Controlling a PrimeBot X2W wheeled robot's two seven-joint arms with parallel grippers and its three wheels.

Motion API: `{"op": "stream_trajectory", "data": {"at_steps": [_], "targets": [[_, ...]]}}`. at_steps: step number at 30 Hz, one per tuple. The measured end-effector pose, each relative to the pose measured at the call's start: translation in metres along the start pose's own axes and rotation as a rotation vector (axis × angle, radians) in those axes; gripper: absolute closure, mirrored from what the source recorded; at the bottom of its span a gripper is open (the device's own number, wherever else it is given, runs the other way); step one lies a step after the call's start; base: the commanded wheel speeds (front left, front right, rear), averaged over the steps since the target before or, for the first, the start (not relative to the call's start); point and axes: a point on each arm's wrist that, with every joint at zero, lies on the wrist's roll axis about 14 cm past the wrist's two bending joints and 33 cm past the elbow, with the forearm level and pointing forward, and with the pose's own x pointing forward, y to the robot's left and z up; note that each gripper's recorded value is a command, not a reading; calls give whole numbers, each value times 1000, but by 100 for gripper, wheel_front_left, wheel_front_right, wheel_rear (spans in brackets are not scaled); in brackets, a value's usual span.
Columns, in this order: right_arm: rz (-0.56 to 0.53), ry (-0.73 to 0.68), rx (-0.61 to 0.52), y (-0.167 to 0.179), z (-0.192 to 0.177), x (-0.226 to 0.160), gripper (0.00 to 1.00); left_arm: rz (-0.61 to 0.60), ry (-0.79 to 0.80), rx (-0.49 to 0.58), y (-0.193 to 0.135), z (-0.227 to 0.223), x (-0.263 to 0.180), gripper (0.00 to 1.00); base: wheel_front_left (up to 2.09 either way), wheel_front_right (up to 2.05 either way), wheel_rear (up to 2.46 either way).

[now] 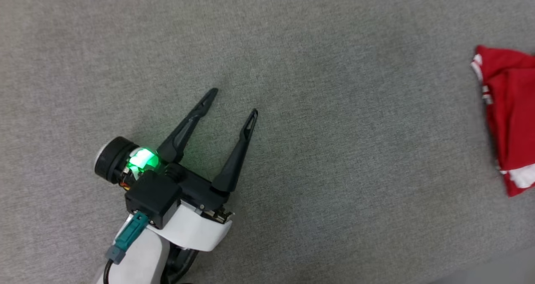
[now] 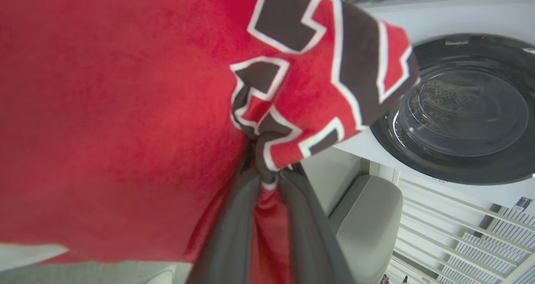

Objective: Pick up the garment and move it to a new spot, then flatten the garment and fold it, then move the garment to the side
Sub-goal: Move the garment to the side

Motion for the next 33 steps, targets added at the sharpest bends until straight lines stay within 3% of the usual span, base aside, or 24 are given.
{"op": "stream_trajectory", "data": {"at_steps": [12,13,14,24,33], "targets": [[-82,18,75,-16,-6,27,100,-6,30,4,11,-20,-1,0,0,0,0],[-81,15,80,-14,-6,28,77,-7,31,5,11,-20,-1,0,0,0,0],[-79,13,80,-12,-4,29,0,-6,33,6,11,-20,-2,0,0,0,0],[-158,-167,174,-34,42,2,0,44,-2,22,8,11,-7,0,0,0,0],[-223,-696,535,-67,134,-93,0,207,-51,63,21,62,-45,0,0,0,0]]}}
